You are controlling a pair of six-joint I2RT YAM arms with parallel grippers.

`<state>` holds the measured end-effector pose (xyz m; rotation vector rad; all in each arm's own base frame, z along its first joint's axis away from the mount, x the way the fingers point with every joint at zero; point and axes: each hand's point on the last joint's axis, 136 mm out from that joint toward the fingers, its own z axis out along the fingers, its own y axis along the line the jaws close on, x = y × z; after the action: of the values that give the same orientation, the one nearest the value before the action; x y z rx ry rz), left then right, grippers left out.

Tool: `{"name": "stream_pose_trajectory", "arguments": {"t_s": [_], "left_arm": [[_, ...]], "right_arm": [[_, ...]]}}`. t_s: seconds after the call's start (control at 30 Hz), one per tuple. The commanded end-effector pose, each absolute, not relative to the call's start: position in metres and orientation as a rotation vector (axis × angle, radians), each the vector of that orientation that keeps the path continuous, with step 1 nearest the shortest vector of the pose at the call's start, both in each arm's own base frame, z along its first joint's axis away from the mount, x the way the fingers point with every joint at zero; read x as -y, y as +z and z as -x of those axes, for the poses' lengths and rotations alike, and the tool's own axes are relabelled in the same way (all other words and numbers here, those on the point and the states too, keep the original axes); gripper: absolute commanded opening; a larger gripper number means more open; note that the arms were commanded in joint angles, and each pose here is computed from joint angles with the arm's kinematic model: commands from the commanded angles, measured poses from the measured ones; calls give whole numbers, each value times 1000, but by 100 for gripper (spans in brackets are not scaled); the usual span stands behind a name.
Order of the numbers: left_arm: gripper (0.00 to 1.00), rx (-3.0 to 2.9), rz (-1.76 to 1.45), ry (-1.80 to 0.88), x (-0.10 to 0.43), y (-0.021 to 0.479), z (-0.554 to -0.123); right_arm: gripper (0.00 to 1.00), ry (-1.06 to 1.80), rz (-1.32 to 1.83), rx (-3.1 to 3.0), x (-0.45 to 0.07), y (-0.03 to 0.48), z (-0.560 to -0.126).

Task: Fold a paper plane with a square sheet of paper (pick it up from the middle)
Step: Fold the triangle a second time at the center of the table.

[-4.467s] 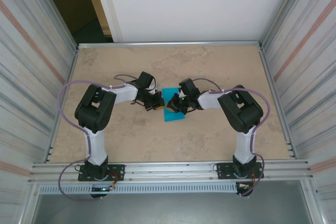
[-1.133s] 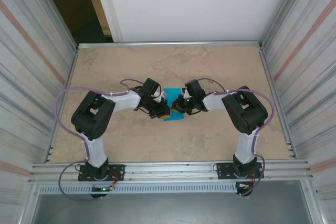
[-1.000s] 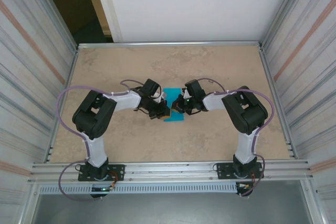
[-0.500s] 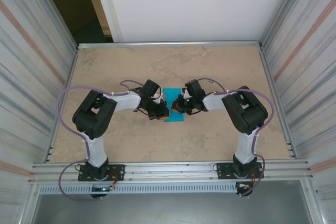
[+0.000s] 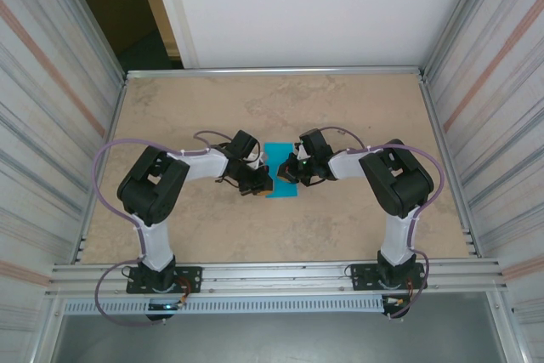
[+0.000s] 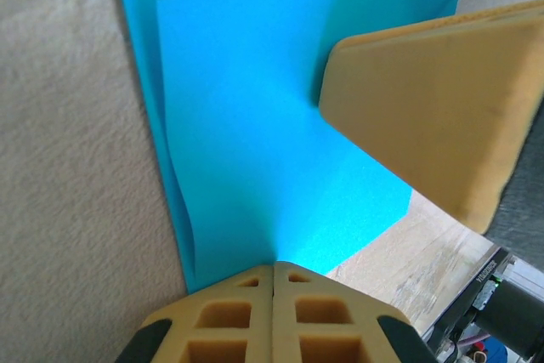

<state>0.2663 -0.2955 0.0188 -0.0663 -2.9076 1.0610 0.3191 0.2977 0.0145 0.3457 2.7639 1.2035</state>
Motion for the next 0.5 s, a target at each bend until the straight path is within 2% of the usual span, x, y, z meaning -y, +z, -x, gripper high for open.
{"name": "stream_pose_trajectory", "arguments": {"t_s": [0.0, 0.23, 0.47], "left_arm": [[5, 2891, 48, 951, 280, -1, -251], [4, 2870, 42, 912, 265, -11, -236], [4, 2820, -62, 1001, 245, -10, -218]], "right_arm": [[0, 981, -479, -2943, -266, -35, -293], [0, 965, -485, -2953, -263, -38, -291], [0, 957, -490, -2960, -259, -42, -288]]}}
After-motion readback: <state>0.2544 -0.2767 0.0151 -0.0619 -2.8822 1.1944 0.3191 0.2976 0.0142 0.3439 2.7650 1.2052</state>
